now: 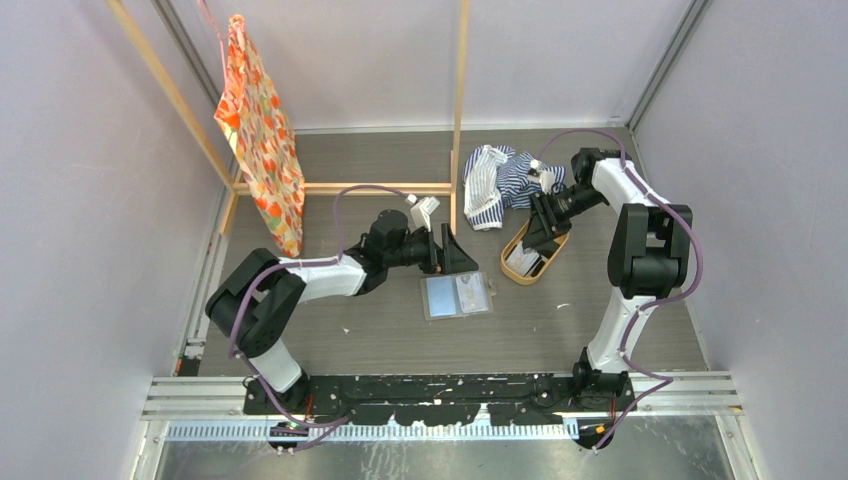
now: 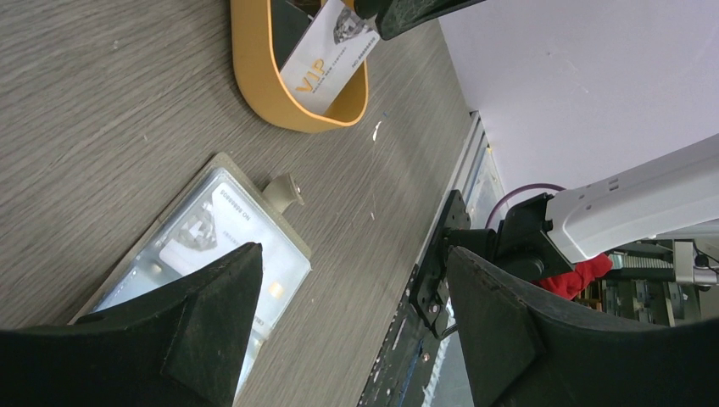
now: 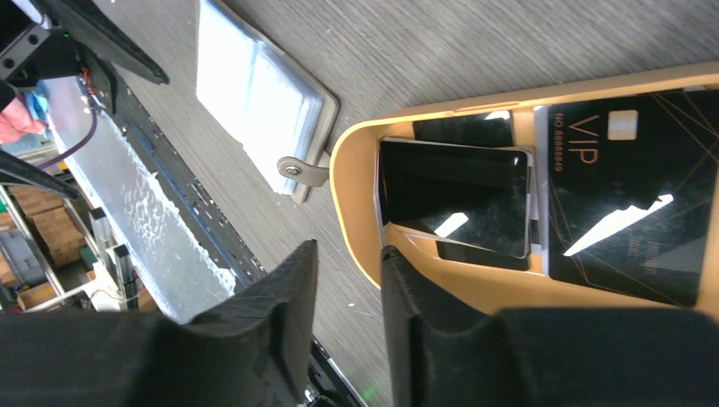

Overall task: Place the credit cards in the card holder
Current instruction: Pick up the credit card from the storage box.

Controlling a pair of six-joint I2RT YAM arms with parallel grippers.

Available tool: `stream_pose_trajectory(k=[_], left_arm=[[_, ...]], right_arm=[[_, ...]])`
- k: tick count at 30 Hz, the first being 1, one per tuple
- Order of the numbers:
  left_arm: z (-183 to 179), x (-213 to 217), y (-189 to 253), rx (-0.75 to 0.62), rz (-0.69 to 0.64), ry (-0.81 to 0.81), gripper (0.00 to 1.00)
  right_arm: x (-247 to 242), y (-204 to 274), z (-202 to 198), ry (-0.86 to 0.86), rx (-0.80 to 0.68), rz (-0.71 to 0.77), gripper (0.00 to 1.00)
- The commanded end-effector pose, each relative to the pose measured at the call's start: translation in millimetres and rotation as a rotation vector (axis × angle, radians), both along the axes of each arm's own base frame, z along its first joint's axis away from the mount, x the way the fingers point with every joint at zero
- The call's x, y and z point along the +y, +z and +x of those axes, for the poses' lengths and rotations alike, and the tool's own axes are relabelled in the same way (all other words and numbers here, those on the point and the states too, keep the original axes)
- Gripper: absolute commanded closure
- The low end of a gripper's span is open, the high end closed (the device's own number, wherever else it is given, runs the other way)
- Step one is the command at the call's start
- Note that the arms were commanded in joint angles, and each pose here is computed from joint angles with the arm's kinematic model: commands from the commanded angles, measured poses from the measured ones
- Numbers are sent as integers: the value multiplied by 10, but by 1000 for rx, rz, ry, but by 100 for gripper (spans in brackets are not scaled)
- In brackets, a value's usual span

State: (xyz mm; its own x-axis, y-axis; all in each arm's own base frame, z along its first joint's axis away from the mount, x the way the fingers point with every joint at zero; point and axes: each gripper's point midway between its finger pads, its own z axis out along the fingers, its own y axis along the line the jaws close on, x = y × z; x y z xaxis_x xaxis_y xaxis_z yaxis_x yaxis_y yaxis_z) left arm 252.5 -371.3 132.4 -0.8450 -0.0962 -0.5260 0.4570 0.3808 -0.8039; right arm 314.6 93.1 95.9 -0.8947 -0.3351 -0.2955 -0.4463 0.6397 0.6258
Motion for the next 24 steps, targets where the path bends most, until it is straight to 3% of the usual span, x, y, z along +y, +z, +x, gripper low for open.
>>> stream_pose_trajectory(k=[1, 7, 18, 21, 24], left_arm=[[54, -110, 228, -56, -71, -25, 20], [72, -221, 215, -98, -54, -28, 21], [156, -519, 153, -65, -58, -36, 36], [167, -522, 133, -64, -54, -30, 36], [168, -486, 113, -73, -39, -19, 36]], right_arm=[[131, 191, -117, 20, 16, 85, 66], [160, 196, -132, 17, 38, 108, 71], [168, 136, -228, 35, 93, 127, 76], [-1, -31, 26, -86, 17, -16, 72], [-336, -239, 302, -182, -103, -239, 56]])
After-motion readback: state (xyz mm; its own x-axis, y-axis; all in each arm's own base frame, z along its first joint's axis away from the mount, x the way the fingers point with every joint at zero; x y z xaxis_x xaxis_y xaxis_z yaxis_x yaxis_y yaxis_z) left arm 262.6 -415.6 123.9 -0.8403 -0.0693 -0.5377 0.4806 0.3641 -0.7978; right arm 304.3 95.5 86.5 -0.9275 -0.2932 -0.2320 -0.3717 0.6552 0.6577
